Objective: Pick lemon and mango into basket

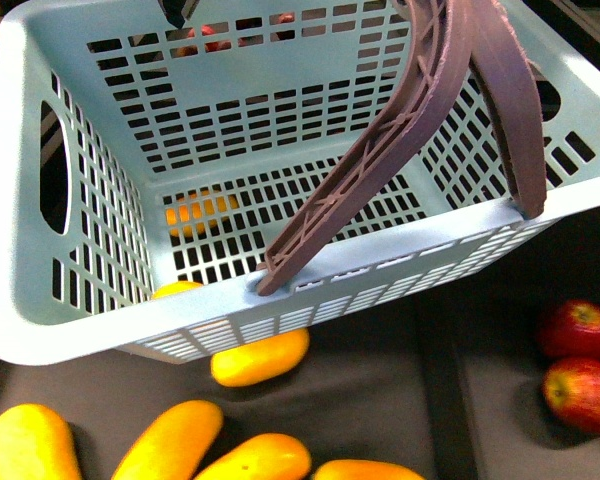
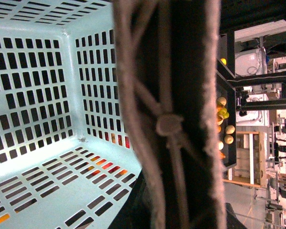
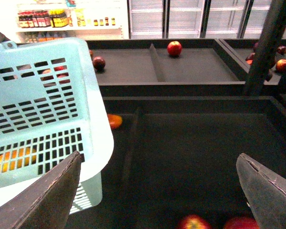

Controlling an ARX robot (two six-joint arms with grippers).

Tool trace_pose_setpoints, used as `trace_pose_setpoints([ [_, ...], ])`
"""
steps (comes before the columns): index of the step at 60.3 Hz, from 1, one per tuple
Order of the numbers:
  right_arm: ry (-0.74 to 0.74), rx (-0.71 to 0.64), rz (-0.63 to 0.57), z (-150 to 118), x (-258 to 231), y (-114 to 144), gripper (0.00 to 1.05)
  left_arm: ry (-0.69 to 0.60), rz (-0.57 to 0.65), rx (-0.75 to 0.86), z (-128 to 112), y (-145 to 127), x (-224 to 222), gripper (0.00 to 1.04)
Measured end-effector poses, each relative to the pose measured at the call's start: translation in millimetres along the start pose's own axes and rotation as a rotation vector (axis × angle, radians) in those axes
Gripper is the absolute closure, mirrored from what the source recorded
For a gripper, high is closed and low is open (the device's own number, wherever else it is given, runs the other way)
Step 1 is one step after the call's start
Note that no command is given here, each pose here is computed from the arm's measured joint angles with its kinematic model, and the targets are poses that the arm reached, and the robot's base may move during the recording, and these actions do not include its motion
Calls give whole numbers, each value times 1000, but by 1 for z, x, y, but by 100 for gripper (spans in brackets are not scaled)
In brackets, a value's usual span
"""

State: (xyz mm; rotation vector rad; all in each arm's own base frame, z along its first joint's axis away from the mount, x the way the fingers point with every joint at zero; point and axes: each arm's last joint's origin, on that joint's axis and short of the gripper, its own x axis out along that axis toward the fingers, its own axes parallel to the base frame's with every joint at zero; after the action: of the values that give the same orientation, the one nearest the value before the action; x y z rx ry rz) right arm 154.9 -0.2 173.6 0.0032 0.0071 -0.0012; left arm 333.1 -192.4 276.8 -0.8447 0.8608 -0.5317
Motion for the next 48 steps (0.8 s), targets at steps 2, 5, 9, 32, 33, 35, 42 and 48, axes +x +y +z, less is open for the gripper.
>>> trace_pose_setpoints([
  [2,0,0,0,0,0,0,9,-1,1,0,0,0,0,100],
  [5,0,0,0,0,0,0,9,2,0,-1,0,0,0,100],
  [9,1,0,0,0,0,0,9,3,-1,1,0,0,0,100],
  [32,0,0,0,0,0,0,9,4,-1,0,0,0,0,100],
  [33,-1,0,0,0,0,0,9,3,-1,0,0,0,0,100],
  [35,-1,0,1,0,0,0,9,4,-1,0,0,0,0,100],
  [42,-2,0,5,0,0,0,9,1,-4,-1,1,0,-1,100],
  [48,-1,0,9,0,0,0,9,-28,9,-5,5,2,-4,100],
])
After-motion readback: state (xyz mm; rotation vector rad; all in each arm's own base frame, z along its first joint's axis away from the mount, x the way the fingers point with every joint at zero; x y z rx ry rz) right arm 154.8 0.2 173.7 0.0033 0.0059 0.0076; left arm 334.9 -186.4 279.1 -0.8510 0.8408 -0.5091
